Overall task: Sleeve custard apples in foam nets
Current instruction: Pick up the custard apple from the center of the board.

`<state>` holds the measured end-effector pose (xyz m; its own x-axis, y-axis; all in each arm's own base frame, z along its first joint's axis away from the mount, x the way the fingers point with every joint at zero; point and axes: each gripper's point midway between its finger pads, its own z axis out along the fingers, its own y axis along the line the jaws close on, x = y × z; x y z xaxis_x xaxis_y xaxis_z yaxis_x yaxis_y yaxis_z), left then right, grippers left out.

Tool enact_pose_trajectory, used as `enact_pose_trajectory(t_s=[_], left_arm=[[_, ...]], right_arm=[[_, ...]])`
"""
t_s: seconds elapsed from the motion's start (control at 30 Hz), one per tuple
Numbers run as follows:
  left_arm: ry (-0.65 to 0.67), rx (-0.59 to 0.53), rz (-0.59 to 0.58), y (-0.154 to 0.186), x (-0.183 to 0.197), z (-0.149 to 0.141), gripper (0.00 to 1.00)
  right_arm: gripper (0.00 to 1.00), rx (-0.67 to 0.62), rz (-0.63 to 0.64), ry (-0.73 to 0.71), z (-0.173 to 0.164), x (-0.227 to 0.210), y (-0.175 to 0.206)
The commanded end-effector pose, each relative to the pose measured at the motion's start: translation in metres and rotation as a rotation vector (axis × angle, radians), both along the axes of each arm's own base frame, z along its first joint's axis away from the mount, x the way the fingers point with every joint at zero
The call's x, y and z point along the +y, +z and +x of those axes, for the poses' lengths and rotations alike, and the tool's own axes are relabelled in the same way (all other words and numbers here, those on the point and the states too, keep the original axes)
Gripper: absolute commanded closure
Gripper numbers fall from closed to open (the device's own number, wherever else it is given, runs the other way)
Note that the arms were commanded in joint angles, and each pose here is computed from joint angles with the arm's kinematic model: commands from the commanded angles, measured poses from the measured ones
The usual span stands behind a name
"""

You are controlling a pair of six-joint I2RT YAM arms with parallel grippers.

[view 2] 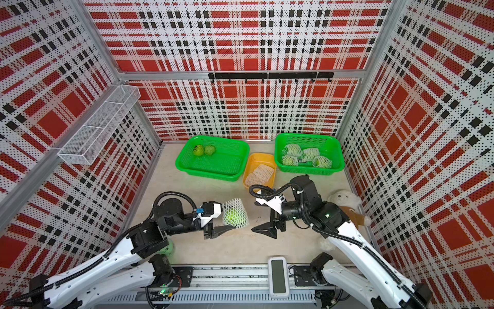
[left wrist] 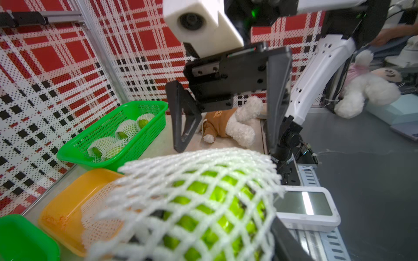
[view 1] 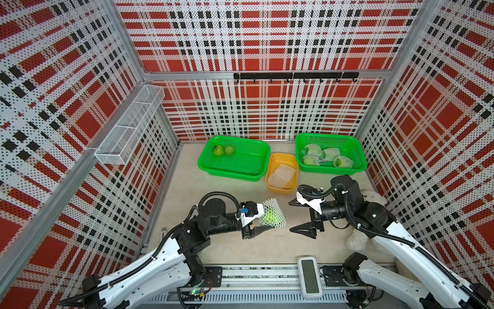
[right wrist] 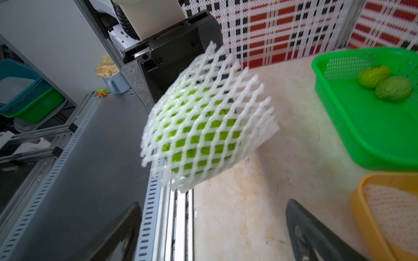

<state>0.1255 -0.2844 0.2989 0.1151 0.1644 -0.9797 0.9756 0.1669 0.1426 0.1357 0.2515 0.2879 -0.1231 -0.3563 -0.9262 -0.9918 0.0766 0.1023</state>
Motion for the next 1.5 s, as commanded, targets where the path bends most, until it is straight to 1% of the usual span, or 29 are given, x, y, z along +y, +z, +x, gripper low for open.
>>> enact_pose_trajectory(t_s=[0.0, 0.13, 0.2, 0.3, 0.4, 0.47, 0.57, 0.63, 0.7, 0.77, 0.87, 0.9, 0.93, 1.07, 1.2, 1.27, 1.3, 1.33, 1.37, 1.4, 1.47], left_arm=[[-0.095, 0.018, -0.042, 0.02, 0.001, -0.016, 0.47], [-0.15, 0.037, -0.038, 0.024, -0.002, -0.023, 0.47], [-0.163, 0.043, -0.036, 0.024, -0.003, -0.024, 0.47], [-0.136, 0.039, -0.031, 0.024, -0.003, -0.019, 0.47], [-0.088, 0.016, -0.038, 0.026, 0.001, -0.012, 0.48], [-0.04, 0.003, -0.05, 0.027, 0.004, -0.005, 0.48], [-0.001, -0.002, -0.053, 0.027, 0.008, 0.001, 0.47], [0.003, -0.005, -0.058, 0.027, 0.008, 0.002, 0.47], [-0.002, -0.004, -0.059, 0.027, 0.008, 0.001, 0.47], [-0.004, 0.0, -0.057, 0.027, 0.007, 0.002, 0.46], [-0.012, 0.006, -0.054, 0.025, 0.005, 0.001, 0.46], [-0.019, 0.006, -0.055, 0.026, 0.005, 0.0, 0.46], [-0.023, 0.009, -0.056, 0.026, 0.005, 0.0, 0.46], [-0.038, 0.018, -0.058, 0.026, 0.004, -0.003, 0.46], [-0.044, 0.027, -0.056, 0.026, 0.003, -0.003, 0.43], [-0.043, 0.033, -0.056, 0.025, 0.003, -0.003, 0.4], [-0.041, 0.034, -0.056, 0.025, 0.003, -0.002, 0.37], [-0.037, 0.037, -0.055, 0.025, 0.003, -0.002, 0.32], [-0.033, 0.039, -0.057, 0.026, 0.003, -0.001, 0.18], [-0.022, 0.043, -0.057, 0.025, 0.004, 0.0, 0.0], [0.004, 0.041, -0.065, 0.027, 0.007, 0.003, 0.01]], right_arm=[[0.0, -0.229, 0.136, 0.073, 0.003, 0.013, 0.032], [0.0, -0.284, 0.161, 0.115, -0.006, 0.023, 0.04], [0.0, -0.281, 0.163, 0.151, -0.012, 0.029, 0.04], [0.0, -0.243, 0.168, 0.218, -0.021, 0.035, 0.043], [0.0, -0.219, 0.144, 0.264, -0.028, 0.04, 0.038], [0.0, -0.226, 0.134, 0.265, -0.029, 0.042, 0.036], [0.0, -0.247, 0.153, 0.241, -0.025, 0.045, 0.039], [0.0, -0.264, 0.163, 0.223, -0.022, 0.047, 0.04], [0.02, -0.273, 0.161, 0.198, -0.017, 0.048, 0.041], [0.06, -0.272, 0.156, 0.184, -0.014, 0.05, 0.042], [0.16, -0.258, 0.144, 0.172, -0.009, 0.053, 0.042], [0.22, -0.256, 0.136, 0.166, -0.007, 0.053, 0.041], [0.25, -0.258, 0.131, 0.161, -0.006, 0.053, 0.039], [0.37, -0.268, 0.118, 0.155, -0.006, 0.052, 0.036], [0.48, -0.272, 0.114, 0.158, -0.007, 0.051, 0.035], [0.52, -0.281, 0.117, 0.153, -0.006, 0.05, 0.036], [0.53, -0.282, 0.114, 0.147, -0.006, 0.05, 0.036], [0.53, -0.284, 0.113, 0.137, -0.004, 0.049, 0.036], [0.53, -0.287, 0.107, 0.123, -0.002, 0.049, 0.036], [0.54, -0.287, 0.096, 0.102, 0.002, 0.048, 0.035], [0.56, -0.28, 0.061, 0.051, 0.014, 0.046, 0.033]])
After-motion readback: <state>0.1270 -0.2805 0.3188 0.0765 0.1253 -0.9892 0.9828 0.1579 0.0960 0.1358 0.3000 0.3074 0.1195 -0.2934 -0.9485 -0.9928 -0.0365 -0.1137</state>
